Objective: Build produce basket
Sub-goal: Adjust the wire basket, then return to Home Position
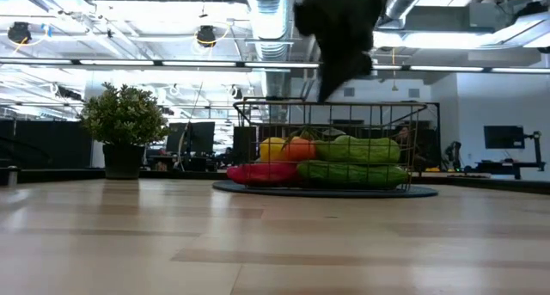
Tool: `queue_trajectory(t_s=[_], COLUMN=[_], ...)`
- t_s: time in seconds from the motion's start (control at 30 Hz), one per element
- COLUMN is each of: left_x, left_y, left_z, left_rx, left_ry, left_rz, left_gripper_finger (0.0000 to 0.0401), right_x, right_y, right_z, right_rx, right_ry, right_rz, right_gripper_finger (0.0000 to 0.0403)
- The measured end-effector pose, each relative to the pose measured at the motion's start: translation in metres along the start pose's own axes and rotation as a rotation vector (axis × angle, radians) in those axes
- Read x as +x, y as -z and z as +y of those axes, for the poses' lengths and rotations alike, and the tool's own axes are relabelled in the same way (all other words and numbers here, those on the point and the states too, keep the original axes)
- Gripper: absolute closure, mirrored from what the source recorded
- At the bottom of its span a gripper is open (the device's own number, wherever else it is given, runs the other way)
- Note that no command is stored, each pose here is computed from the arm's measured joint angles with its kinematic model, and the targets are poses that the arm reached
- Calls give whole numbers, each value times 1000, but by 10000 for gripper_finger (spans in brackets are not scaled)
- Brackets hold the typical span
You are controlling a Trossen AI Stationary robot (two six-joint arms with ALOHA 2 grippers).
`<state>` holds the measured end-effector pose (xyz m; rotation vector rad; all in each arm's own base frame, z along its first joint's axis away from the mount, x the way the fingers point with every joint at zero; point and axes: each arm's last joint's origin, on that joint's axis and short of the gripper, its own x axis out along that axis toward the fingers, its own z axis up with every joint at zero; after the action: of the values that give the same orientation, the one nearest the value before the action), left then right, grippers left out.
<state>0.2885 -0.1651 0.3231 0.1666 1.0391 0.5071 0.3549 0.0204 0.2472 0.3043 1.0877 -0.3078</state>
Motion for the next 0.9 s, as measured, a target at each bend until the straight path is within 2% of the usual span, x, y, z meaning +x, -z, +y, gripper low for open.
queue_trajectory(t_s=[0.17,0.33,0.43,0.57,0.73,0.9], left_x=[0,-3,-5,0,17,39], left_y=[0,3,6,14,30,45], left_z=[2,8,14,19,22,26], left_rx=[16,72,59,34,-13,-57], left_ry=[-38,-164,-222,-245,-201,-32], left_rz=[-19,-79,-124,-155,-220,-293], left_gripper_finger=[88,88,88,88,88,88], right_x=[-44,-104,-140,-185,-226,-249], right_y=[1,11,24,48,80,108], right_z=[12,12,10,6,4,2], right_rx=[-25,-22,-30,-23,-9,25], right_ry=[-69,-103,-116,-142,-162,-143], right_rz=[-121,-297,-388,-502,-616,-696], right_gripper_finger=[402,402,402,402,402,403])
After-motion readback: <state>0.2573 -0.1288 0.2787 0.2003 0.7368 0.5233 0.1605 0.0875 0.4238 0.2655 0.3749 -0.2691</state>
